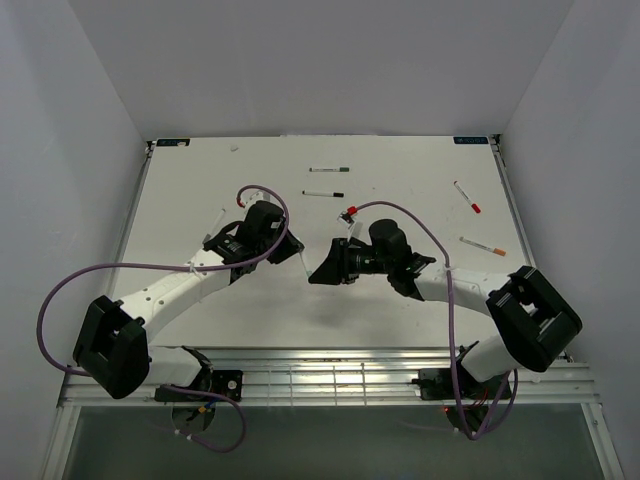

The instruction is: Open the pen caps

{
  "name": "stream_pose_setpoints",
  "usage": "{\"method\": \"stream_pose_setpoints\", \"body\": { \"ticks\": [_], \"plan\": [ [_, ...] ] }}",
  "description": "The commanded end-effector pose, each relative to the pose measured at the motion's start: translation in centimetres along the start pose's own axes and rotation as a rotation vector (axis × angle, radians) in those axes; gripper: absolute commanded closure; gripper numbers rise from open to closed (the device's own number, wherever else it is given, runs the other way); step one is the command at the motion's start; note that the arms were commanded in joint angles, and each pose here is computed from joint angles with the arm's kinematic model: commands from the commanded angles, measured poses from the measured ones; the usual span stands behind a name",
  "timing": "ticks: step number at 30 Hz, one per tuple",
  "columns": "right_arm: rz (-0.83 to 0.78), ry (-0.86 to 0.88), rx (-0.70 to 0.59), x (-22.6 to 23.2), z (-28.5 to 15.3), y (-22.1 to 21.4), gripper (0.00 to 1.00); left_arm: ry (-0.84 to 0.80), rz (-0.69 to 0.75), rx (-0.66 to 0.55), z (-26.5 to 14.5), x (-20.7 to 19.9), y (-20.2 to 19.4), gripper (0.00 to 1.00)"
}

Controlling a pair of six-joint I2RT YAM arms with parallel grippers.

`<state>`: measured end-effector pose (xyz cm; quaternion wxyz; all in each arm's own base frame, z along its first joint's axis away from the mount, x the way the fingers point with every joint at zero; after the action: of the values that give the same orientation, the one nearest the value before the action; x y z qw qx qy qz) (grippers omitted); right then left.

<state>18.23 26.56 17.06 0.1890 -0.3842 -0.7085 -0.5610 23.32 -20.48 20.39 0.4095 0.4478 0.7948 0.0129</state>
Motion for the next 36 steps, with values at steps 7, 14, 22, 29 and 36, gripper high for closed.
{"method": "stream_pose_setpoints", "body": {
  "ticks": [7,14,22,29,36],
  "plan": [
    [-0.011,-0.023,-0.063,-0.6,0.8,0.3,0.58,-0.037,-0.040,-0.001,-0.8,-1.0,0.3,1.00],
    [-0.004,-0.023,-0.049,-0.8,1.5,0.1,0.59,-0.040,-0.059,0.010,-0.8,-1.0,0.1,1.00],
    [-0.001,-0.024,-0.031,-0.7,1.7,-0.4,0.92,-0.034,-0.063,0.006,-0.7,-1.4,0.4,1.00],
    [0.013,-0.073,-0.016,0.5,1.0,-2.6,0.92,0.057,-0.094,-0.086,0.1,-0.8,1.6,1.00],
    [0.047,-0.060,0.000,2.6,-0.4,-7.3,0.92,0.045,-0.137,-0.250,0.9,0.8,4.9,1.00]
  ]
}}
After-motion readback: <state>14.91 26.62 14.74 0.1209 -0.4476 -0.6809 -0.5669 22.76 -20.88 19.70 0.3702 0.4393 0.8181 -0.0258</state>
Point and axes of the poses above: each gripper's point midway between its finger pads, its own z axis out along the fingers, its own x axis along the line the jaws close on, y = z × x, the point moved 9 cm from there along -z, back along the fingers, and after that the axes turned 8 degrees about -z, right-handed, at the moved point
